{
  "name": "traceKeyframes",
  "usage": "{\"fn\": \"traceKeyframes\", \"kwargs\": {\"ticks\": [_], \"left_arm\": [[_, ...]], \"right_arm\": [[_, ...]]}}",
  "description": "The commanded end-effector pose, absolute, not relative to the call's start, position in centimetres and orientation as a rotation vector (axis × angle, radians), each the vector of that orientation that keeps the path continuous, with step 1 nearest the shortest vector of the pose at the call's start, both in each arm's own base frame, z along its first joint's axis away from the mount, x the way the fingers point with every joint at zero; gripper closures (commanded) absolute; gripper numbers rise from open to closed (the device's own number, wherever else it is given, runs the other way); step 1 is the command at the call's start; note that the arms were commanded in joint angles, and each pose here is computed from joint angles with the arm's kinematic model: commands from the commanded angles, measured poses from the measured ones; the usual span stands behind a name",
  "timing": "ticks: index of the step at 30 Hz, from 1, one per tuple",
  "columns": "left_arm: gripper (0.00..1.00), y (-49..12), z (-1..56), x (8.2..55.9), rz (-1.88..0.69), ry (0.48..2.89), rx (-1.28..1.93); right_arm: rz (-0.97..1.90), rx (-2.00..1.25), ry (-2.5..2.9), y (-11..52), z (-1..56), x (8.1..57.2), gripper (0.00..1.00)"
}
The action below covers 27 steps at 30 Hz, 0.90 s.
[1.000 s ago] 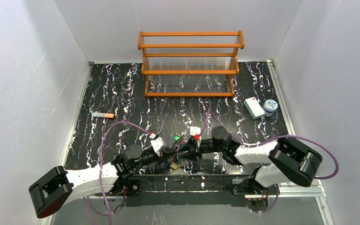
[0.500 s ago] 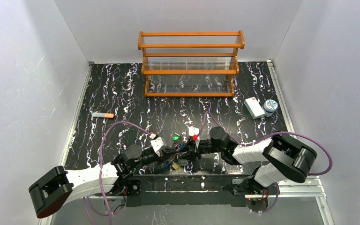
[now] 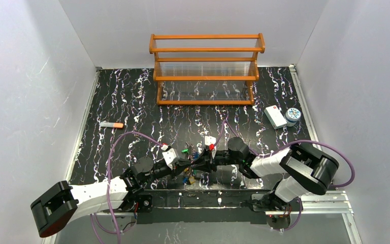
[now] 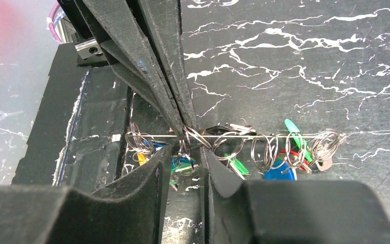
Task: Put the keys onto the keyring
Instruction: Adjust the key on the keyring.
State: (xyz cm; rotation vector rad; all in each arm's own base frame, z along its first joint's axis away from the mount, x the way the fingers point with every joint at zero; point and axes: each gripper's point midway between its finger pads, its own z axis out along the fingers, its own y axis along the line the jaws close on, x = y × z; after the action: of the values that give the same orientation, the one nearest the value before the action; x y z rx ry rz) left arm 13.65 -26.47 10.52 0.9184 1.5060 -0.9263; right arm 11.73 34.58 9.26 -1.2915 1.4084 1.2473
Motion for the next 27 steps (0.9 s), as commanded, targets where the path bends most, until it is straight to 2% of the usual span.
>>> {"fn": "traceKeyframes", "kwargs": {"ticks": [1,6,11,12,14,16,17,18,23,27], "left_arm": [[1.0,-26.9,12.0,13.3,-0.965,1.441,0.913],[1.0,-26.9,12.1,13.3,-0.967,1.441,0.912],[1.0,-26.7,12.4,13.7,-0.95,1.444,0.878],[0.94,-26.6,12.5,14.0,-0.937,1.446,0.862],[0.7,-26.3,12.6,14.6,-0.908,1.456,0.834],[0.54,-26.1,12.7,15.0,-0.88,1.463,0.831],[0.37,-26.0,12.8,15.1,-0.865,1.463,0.831],[0.29,-25.9,12.9,15.3,-0.849,1.466,0.835],[0.29,-25.9,12.3,15.6,-0.772,1.48,0.939],[0.37,-26.5,11.6,15.1,-0.75,1.489,1.066]], "right_arm": [[1.269,-1.231,1.237,36.4,13.7,12.7,0.7],[1.272,-1.228,1.242,36.4,13.7,12.6,0.99],[1.25,-1.246,1.25,36.2,13.7,12.7,0.99],[1.243,-1.258,1.273,36.2,13.5,12.8,0.99],[1.198,-1.318,1.304,36.1,13.0,13.0,0.99],[1.148,-1.415,1.393,35.4,11.5,12.9,0.99],[1.118,-1.461,1.418,35.1,11.1,12.9,0.99],[1.085,-1.512,1.444,34.6,10.6,12.8,0.99],[0.934,-1.719,1.562,32.5,8.7,13.2,0.99],[0.87,-1.809,1.626,31.8,8.3,13.6,0.99]]}}
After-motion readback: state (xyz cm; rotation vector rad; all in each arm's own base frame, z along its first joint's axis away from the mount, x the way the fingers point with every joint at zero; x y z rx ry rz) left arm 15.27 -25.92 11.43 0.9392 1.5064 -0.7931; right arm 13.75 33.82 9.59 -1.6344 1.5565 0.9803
